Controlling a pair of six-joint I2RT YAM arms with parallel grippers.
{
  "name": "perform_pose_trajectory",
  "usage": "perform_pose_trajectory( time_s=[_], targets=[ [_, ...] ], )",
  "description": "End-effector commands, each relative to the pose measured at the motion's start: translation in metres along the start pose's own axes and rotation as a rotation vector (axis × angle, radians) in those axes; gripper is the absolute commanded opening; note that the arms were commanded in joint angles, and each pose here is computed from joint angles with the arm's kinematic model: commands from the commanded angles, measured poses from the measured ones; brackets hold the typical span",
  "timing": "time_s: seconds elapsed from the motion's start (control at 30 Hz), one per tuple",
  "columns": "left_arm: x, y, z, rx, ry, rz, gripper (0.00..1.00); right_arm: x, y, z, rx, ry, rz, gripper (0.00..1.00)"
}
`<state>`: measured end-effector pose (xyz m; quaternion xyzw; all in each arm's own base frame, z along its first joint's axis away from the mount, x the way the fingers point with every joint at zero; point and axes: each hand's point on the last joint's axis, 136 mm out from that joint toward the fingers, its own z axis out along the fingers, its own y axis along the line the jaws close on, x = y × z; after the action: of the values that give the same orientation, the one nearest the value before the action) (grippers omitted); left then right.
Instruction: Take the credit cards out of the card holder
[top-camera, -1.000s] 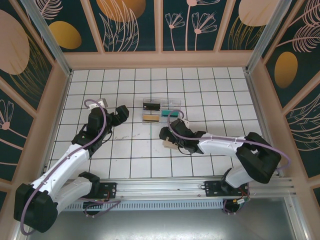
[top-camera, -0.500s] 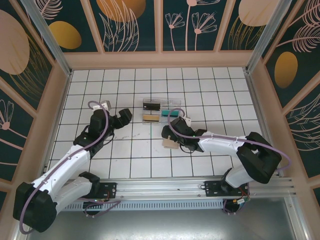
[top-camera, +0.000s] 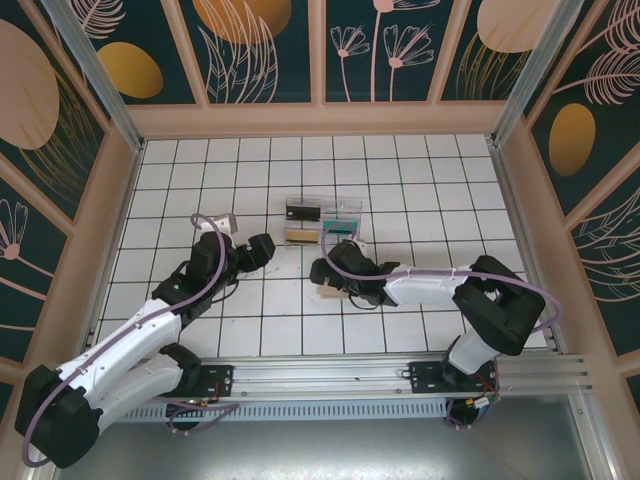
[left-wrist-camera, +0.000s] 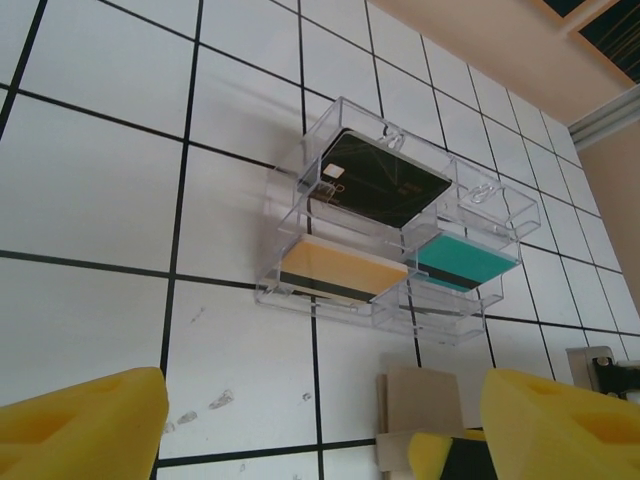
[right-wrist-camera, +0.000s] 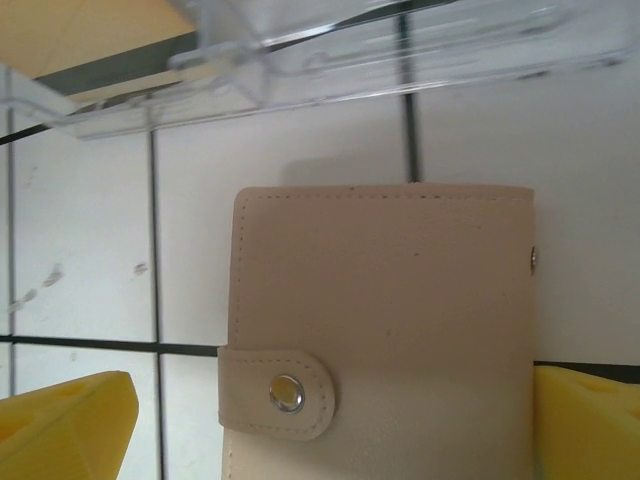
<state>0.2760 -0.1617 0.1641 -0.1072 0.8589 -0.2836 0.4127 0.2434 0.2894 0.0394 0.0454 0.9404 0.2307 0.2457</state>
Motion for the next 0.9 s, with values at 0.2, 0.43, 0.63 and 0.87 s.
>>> perform_pose_trajectory(
  time_s=[0.2, 0.43, 0.63, 0.87],
  targets=[
    [0.04, 0.005, 0.007, -0.032, 0.096, -0.013, 0.72, -0.015, 0.01, -0.022, -0.002, -0.078, -0.034, 0.97],
    [0.078, -0.015, 0.022, -0.071, 0.189, 0.066, 0.66, -0.009, -0.018, -0.042, 0.011, -0.114, -0.068, 0.55],
    [0.109, -0.031, 0.038, -0.137, 0.271, 0.174, 0.59, 0.005, -0.031, -0.044, -0.053, -0.106, -0.048, 0.17],
    [0.129, -0.042, 0.054, -0.167, 0.331, 0.24, 0.56, 0.015, -0.025, -0.039, -0.208, -0.063, 0.013, 0.0]
  ],
)
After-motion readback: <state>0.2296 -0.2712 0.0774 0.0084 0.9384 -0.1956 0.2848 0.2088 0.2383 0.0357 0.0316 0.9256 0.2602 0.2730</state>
